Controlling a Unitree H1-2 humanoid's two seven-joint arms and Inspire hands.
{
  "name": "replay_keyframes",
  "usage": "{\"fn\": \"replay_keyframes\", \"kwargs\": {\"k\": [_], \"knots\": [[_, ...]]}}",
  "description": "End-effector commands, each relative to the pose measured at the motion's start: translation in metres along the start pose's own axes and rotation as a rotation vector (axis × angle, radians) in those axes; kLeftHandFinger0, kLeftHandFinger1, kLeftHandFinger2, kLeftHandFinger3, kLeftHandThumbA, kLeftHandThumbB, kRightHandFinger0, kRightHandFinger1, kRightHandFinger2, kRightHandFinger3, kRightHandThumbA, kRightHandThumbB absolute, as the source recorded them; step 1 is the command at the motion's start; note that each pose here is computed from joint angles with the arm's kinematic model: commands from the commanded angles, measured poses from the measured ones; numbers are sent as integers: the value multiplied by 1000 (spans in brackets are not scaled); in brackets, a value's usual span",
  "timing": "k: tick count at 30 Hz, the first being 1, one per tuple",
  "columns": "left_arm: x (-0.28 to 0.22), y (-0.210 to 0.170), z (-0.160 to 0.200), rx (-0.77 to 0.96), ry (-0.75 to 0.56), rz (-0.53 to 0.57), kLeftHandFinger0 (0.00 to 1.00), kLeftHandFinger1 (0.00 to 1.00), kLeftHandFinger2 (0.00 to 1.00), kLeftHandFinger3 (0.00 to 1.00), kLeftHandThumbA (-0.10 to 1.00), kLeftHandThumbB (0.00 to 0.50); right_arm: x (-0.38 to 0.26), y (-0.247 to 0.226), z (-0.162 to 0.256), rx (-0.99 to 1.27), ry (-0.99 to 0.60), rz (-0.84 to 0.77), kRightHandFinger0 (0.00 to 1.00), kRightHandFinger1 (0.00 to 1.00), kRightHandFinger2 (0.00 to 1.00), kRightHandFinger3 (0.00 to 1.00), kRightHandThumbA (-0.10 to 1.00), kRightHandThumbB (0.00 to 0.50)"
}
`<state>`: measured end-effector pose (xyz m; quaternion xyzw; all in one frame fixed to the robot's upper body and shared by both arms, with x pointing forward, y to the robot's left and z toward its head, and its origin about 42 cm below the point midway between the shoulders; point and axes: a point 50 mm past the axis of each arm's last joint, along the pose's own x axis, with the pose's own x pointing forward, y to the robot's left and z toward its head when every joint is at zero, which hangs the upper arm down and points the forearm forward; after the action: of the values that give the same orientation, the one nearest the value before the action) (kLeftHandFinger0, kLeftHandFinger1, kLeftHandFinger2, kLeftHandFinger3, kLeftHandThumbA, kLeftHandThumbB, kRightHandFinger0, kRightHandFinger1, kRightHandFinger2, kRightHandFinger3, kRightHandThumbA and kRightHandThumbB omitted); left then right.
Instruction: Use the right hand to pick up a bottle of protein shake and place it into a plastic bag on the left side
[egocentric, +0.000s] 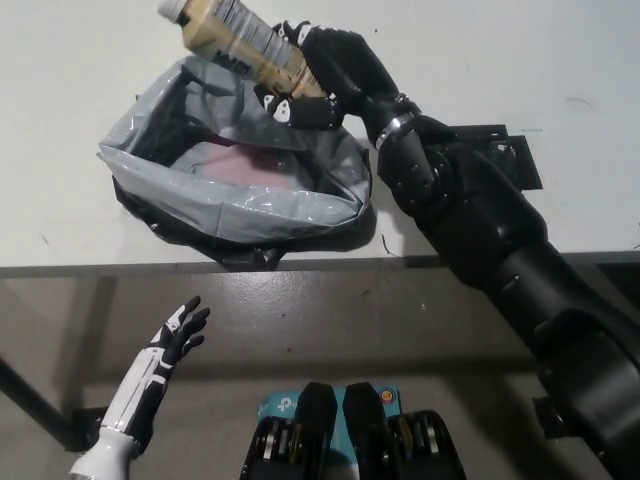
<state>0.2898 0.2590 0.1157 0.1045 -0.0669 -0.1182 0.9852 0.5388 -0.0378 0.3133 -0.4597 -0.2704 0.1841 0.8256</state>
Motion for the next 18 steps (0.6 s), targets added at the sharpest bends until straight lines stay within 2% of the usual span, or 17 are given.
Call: {"fn": "replay_keyframes", "kwargs": {"k": [1, 2, 3, 5, 6, 7, 8, 9, 15, 18], "knots": [[4, 7, 16, 28, -51, -28, 1000, 1000, 1000, 1000, 1000, 284, 20, -21, 20, -85, -59, 7, 0, 153, 425, 456, 304, 292], [5, 7, 16, 34, -51, -34, 1000, 1000, 1000, 1000, 1000, 291, 18, -20, 17, -93, -41, 35, 31, 231, 505, 538, 367, 329], [7, 8, 17, 36, -51, -37, 1000, 1000, 1000, 1000, 1000, 292, 17, -20, 15, -99, -29, 52, 51, 257, 521, 550, 402, 333], [9, 7, 18, 40, -57, -41, 1000, 1000, 1000, 1000, 1000, 289, 15, -19, 12, -97, -4, 117, 233, 431, 659, 753, 503, 382], [10, 7, 18, 42, -58, -45, 1000, 1000, 1000, 1000, 1000, 293, 13, -18, 10, -82, 8, 174, 495, 679, 863, 921, 524, 400], [11, 6, 18, 43, -58, -47, 1000, 1000, 1000, 1000, 1000, 293, 12, -18, 9, -78, 11, 188, 575, 717, 883, 955, 531, 421], [12, 5, 18, 39, -57, -53, 1000, 1000, 1000, 1000, 1000, 289, 9, -17, 6, -44, 35, 242, 907, 1000, 1000, 1000, 572, 459], [13, 4, 18, 36, -58, -58, 1000, 1000, 1000, 1000, 1000, 288, 6, -15, 3, -13, 56, 292, 1000, 1000, 1000, 1000, 611, 472], [25, 1, 21, 43, -60, -88, 1000, 1000, 1000, 1000, 1000, 287, -14, -17, -10, 62, 105, 376, 1000, 1000, 1000, 1000, 698, 478], [29, -1, 23, 45, -57, -98, 1000, 1000, 1000, 1000, 1000, 286, -21, -22, -14, 84, 113, 373, 1000, 1000, 1000, 1000, 696, 474]]}}
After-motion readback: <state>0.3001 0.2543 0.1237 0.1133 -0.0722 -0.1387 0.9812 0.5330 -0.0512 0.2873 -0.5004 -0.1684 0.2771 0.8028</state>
